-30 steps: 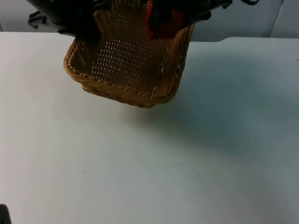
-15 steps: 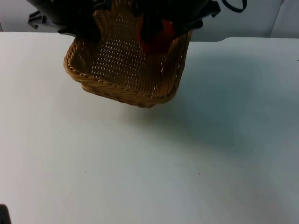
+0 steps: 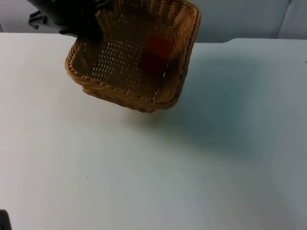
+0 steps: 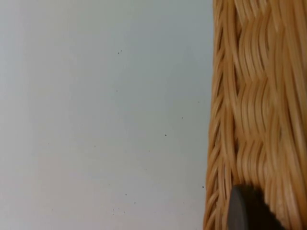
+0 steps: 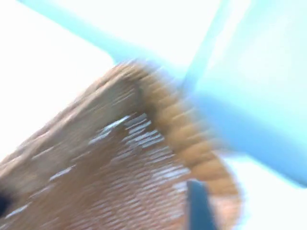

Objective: Pick up the basket with the left hand and place the cube into the basket with the right hand.

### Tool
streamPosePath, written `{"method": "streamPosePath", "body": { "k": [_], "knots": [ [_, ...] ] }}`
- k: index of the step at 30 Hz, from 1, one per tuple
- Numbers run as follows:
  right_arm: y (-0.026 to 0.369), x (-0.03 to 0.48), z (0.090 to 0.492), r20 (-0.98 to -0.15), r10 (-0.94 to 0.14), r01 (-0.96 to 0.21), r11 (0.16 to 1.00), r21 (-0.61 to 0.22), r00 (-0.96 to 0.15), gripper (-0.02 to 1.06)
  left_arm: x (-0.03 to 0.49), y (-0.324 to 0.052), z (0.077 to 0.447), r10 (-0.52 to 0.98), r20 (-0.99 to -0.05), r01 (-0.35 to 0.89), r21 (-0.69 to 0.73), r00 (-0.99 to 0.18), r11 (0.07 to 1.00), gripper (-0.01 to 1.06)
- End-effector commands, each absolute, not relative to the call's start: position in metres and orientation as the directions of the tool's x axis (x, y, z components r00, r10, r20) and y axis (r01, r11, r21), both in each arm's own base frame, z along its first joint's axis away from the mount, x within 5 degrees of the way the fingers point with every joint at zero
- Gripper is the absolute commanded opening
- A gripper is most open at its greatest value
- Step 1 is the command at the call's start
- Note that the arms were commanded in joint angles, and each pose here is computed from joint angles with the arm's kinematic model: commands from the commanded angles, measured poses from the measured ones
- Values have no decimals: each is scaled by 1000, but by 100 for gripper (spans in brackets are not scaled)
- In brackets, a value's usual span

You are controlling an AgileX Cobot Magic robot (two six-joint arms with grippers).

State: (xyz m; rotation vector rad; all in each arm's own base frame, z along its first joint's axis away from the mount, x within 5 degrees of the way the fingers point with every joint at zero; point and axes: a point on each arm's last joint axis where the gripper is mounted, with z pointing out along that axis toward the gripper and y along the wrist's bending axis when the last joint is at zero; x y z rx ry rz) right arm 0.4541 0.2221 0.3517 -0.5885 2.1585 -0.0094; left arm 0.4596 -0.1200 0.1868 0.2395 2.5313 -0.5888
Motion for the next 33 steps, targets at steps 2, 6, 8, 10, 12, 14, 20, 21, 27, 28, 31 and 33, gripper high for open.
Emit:
{"method": "streamPosePath", "body": {
  "k": [2,6,8,10,12,14,20,21,27,28,31,33],
  "knots": [
    [186,450,400,-811,-314,-185,949,-255,-494,14,462,-120,201,7,-562,268,-383,-827,884,0],
    [138,443,432,-835,-192,-55,980,-191,-515,0,462,-120,201,4,-566,267,-382,-824,885,0],
    [126,441,435,-826,-175,-26,981,-191,-535,0,463,-120,201,2,-569,266,-381,-822,886,0],
    [107,438,441,-818,-136,14,985,-174,-558,0,463,-120,201,-1,-574,264,-379,-819,887,0],
    [102,436,444,-821,-116,18,988,-152,-558,0,464,-120,202,-6,-580,262,-378,-815,888,0],
    [95,433,450,-825,-89,15,993,-117,-558,0,464,-120,201,-15,-578,257,-385,-816,886,0],
    [96,430,453,-831,-75,-5,996,-86,-551,0,453,-125,197,37,-483,276,-435,-875,857,0],
    [97,430,453,-831,-72,-10,997,-80,-552,0,449,-127,193,62,-434,281,-461,-899,842,0],
    [99,430,454,-830,-83,-35,996,-77,-551,0,442,-130,172,114,-315,267,-501,-942,823,0],
    [99,430,454,-830,-83,-35,996,-77,-551,0,442,-130,172,114,-315,267,-501,-942,823,0],
    [99,430,455,-839,-88,-40,996,-78,-537,0,443,-130,160,114,-287,252,-508,-951,823,4],
    [100,431,456,-849,-88,-43,996,-77,-521,0,443,-130,152,117,-272,246,-511,-955,824,13]
  ]
}}
